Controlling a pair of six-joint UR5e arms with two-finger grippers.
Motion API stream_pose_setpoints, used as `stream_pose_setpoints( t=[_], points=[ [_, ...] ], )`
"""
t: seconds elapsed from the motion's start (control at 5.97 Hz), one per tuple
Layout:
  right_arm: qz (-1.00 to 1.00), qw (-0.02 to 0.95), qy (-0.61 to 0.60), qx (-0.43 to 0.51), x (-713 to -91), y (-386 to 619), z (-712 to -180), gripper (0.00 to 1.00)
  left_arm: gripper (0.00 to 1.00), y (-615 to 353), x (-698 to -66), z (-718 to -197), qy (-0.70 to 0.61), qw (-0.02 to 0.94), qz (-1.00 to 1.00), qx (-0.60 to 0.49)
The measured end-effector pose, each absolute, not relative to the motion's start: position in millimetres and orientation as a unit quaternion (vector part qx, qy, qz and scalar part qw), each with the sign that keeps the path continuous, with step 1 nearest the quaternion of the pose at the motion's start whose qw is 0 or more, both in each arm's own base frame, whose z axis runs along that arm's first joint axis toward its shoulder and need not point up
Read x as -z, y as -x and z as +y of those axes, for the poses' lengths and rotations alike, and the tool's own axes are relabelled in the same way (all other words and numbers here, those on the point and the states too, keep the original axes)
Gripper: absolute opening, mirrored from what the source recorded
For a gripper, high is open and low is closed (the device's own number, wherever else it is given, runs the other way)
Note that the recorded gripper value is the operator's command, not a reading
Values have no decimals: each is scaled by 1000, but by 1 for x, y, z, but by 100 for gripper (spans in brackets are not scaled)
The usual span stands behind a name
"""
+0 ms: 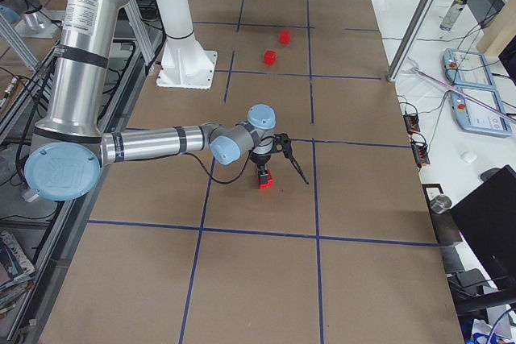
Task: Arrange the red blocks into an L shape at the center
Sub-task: 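Move the right gripper down over the lone red cube, then close the right gripper on the red cube and lift it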
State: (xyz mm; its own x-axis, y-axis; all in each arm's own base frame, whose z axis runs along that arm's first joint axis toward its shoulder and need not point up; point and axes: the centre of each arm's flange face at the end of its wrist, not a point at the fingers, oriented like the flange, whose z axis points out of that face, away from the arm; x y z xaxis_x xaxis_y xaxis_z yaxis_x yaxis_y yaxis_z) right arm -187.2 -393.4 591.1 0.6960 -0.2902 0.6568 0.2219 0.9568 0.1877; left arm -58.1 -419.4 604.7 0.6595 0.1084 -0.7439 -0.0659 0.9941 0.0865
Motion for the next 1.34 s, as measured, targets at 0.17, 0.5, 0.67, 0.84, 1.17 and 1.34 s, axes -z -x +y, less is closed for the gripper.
stream_pose_setpoints(
  t=[0.17,0.5,0.67,0.84,1.17,1.34],
  points=[
    [-361,919,-48,151,-598,193,-401,98,100,58,-604,-419,-26,911,410,-48],
    [-356,921,-38,154,-614,201,-410,83,100,58,-604,-419,-27,911,410,-48],
    [-354,922,-34,151,-619,203,-413,4,100,58,-604,-419,-27,910,410,-49],
    [-355,923,-32,148,-619,205,-414,0,100,58,-604,-419,-27,910,410,-49],
    [-387,910,-46,142,-571,216,-420,0,100,58,-603,-420,-28,910,410,-49],
    [-419,899,-51,118,-519,237,-422,0,100,58,-603,-421,-28,910,410,-49]
  ],
)
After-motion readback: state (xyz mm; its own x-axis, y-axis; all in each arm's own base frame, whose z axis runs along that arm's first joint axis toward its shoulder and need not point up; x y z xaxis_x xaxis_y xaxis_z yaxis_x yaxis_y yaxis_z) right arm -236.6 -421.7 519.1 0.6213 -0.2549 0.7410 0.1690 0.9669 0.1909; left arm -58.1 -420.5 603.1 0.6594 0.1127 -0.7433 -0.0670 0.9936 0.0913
